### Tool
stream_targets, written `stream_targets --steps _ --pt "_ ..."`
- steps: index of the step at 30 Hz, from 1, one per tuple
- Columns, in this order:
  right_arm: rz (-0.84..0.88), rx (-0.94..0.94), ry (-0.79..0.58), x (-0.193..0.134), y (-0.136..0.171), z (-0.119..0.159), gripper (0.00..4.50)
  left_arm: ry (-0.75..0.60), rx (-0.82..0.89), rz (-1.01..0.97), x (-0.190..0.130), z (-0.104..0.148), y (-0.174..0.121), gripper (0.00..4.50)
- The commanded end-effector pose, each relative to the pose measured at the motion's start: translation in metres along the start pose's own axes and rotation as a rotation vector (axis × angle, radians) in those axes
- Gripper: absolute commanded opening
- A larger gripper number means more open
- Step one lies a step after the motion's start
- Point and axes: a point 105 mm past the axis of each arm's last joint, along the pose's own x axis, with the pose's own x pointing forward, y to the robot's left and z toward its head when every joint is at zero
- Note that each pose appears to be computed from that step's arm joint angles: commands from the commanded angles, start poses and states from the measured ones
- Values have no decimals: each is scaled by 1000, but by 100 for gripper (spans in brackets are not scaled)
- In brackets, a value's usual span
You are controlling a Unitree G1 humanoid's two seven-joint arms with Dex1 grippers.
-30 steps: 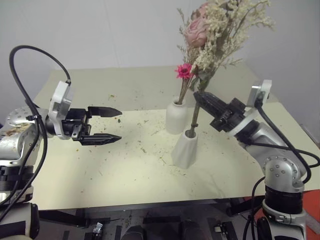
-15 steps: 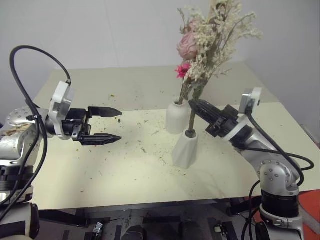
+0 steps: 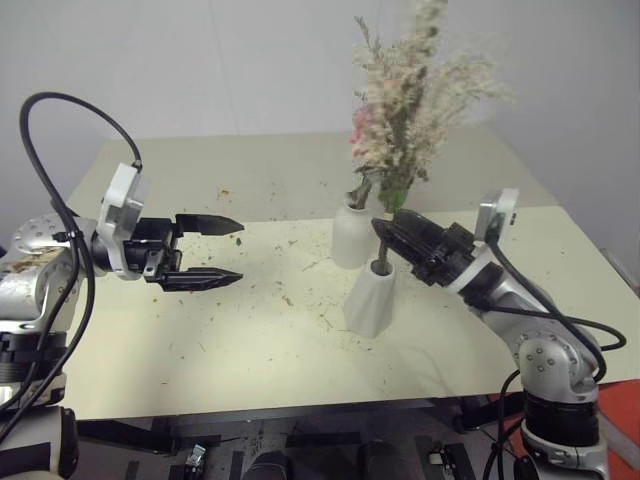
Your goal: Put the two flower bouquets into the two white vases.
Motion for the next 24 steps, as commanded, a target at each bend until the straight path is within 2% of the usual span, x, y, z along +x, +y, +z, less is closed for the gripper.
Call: stream_targets --steps 1,2,10,16,24 --pt "48 -73 -46 -6 11 15 423 0 40 3 -2 8 -1 450" --pt "44 -76 -41 -8 10 15 448 1 41 4 -2 8 -1 450" --pt "43 -59 -6 -14 9 9 448 -1 42 0 -1 8 0 450" --pt "84 31 67 -3 -3 4 448 -3 41 -5 2 8 0 450" --pt "230 96 135 5 -5 14 448 0 38 2 0 7 -3 450"
